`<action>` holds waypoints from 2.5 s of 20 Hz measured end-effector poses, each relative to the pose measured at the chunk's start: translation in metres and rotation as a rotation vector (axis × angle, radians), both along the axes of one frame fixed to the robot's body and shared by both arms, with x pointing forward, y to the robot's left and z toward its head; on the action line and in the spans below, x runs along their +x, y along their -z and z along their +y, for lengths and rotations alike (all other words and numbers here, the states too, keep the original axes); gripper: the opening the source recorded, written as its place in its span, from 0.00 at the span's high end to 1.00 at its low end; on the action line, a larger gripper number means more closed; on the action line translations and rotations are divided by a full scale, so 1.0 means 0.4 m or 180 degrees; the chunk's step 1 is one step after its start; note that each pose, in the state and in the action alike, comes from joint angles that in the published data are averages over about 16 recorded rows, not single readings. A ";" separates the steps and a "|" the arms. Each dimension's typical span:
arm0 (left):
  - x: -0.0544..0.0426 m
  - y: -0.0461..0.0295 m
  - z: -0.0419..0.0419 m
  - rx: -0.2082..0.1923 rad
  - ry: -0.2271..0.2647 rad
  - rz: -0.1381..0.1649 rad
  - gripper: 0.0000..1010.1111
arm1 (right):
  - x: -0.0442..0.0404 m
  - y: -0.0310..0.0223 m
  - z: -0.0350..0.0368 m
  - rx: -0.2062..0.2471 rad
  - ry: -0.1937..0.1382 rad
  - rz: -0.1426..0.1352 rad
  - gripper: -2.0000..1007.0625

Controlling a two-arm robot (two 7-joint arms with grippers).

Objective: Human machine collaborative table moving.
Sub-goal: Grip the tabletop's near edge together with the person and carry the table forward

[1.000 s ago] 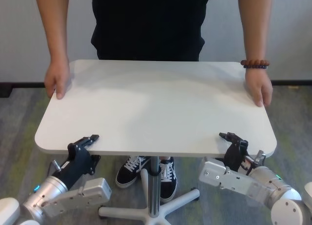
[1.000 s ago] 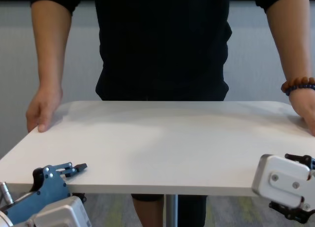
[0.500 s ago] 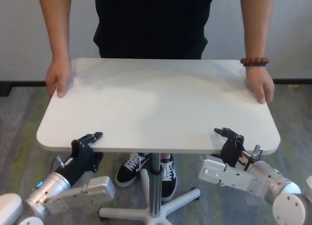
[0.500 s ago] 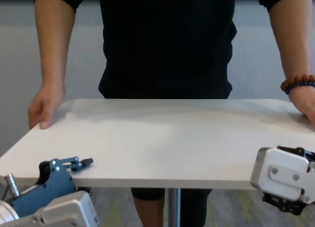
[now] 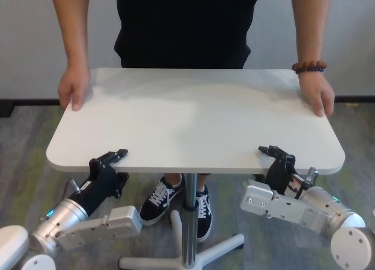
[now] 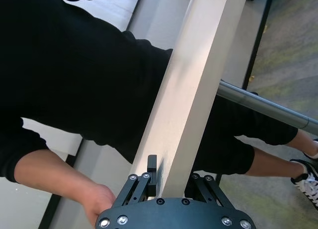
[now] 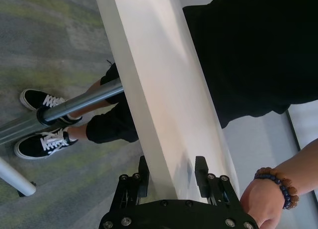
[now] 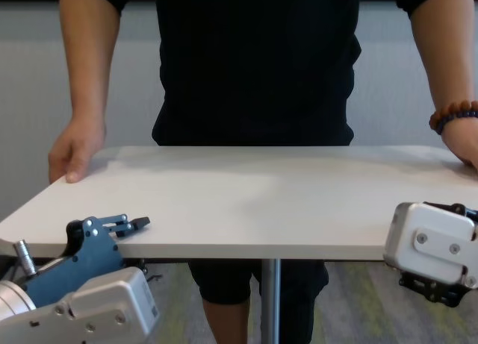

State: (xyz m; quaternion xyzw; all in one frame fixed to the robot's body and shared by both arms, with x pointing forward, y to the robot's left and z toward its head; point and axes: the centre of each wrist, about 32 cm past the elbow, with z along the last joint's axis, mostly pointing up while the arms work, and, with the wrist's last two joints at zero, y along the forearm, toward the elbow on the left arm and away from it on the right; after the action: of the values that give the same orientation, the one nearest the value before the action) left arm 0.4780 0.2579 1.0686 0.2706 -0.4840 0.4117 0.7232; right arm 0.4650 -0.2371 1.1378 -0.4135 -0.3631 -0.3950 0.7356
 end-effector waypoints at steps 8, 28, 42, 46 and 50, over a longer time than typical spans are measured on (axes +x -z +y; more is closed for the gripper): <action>0.016 -0.014 -0.019 0.0002 0.0013 -0.0091 0.69 | 0.010 -0.028 -0.010 -0.0075 -0.0012 -0.0036 0.41; 0.118 -0.033 -0.068 0.0040 0.0008 -0.0325 0.69 | 0.143 -0.091 -0.053 -0.0386 -0.0246 -0.0106 0.41; 0.218 -0.021 -0.101 0.0061 0.0002 -0.0461 0.69 | 0.259 -0.067 -0.064 -0.0453 -0.0421 -0.0093 0.40; 0.241 -0.015 -0.113 0.0093 0.0034 -0.0464 0.69 | 0.288 -0.050 -0.062 -0.0459 -0.0473 -0.0070 0.40; 0.255 -0.009 -0.121 0.0131 0.0069 -0.0456 0.69 | 0.313 -0.031 -0.060 -0.0472 -0.0529 -0.0039 0.40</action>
State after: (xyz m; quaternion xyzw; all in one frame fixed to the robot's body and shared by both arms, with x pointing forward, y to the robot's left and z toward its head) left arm 0.5799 0.2093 1.0724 0.2500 -0.5457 0.4122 0.6854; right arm 0.5904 -0.2609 1.1504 -0.4328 -0.4288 -0.3071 0.7310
